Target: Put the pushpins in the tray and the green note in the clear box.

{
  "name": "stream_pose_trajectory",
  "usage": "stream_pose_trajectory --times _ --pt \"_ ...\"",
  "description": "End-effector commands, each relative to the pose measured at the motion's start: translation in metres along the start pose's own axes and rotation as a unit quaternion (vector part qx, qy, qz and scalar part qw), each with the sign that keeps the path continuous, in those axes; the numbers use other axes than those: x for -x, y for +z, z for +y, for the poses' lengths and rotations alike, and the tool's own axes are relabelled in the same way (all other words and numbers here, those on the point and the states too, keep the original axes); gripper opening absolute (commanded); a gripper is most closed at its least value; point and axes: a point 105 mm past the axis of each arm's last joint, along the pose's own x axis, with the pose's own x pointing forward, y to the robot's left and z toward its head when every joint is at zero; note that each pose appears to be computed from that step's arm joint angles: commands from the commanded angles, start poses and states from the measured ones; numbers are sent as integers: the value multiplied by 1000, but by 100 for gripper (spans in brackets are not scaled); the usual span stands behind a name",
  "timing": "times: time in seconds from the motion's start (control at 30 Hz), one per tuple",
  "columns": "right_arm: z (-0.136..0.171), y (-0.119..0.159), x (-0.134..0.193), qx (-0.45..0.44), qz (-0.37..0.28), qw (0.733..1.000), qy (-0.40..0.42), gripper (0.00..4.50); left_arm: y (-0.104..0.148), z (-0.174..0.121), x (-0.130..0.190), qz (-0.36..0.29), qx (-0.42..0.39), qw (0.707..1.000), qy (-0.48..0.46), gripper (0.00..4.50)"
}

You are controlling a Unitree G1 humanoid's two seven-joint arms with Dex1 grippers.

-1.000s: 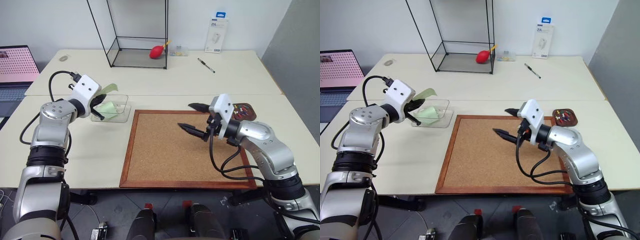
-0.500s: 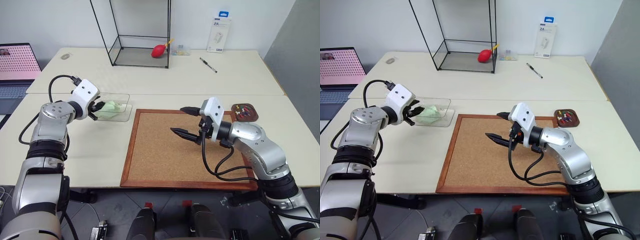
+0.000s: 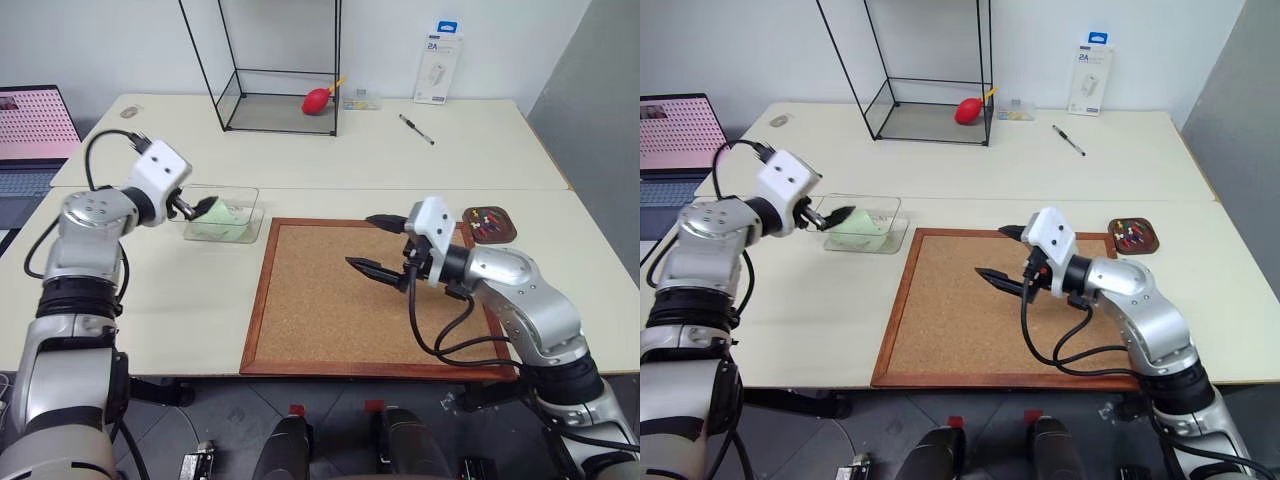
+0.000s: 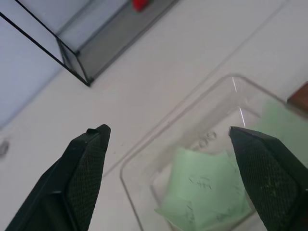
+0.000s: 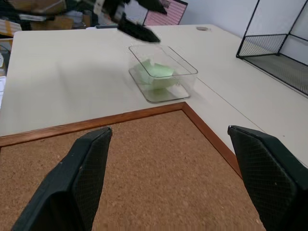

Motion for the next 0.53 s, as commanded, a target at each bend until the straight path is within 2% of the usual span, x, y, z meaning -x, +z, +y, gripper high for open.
stream_pose_trajectory --times 0.03,0.17,0.33,0.53 --pt "-8 6 15 -2 -23 998 -50 410 33 -11 10 -66 13 998 -19 418" --pt "-21 -11 38 -30 -29 990 -138 410 46 -48 12 -99 58 992 -57 418" --pt "-14 -32 61 -65 -11 988 -142 410 47 -108 19 -117 117 973 -160 418" --pt "-20 -41 72 -56 5 988 -147 410 40 -148 26 -117 132 961 -215 418"
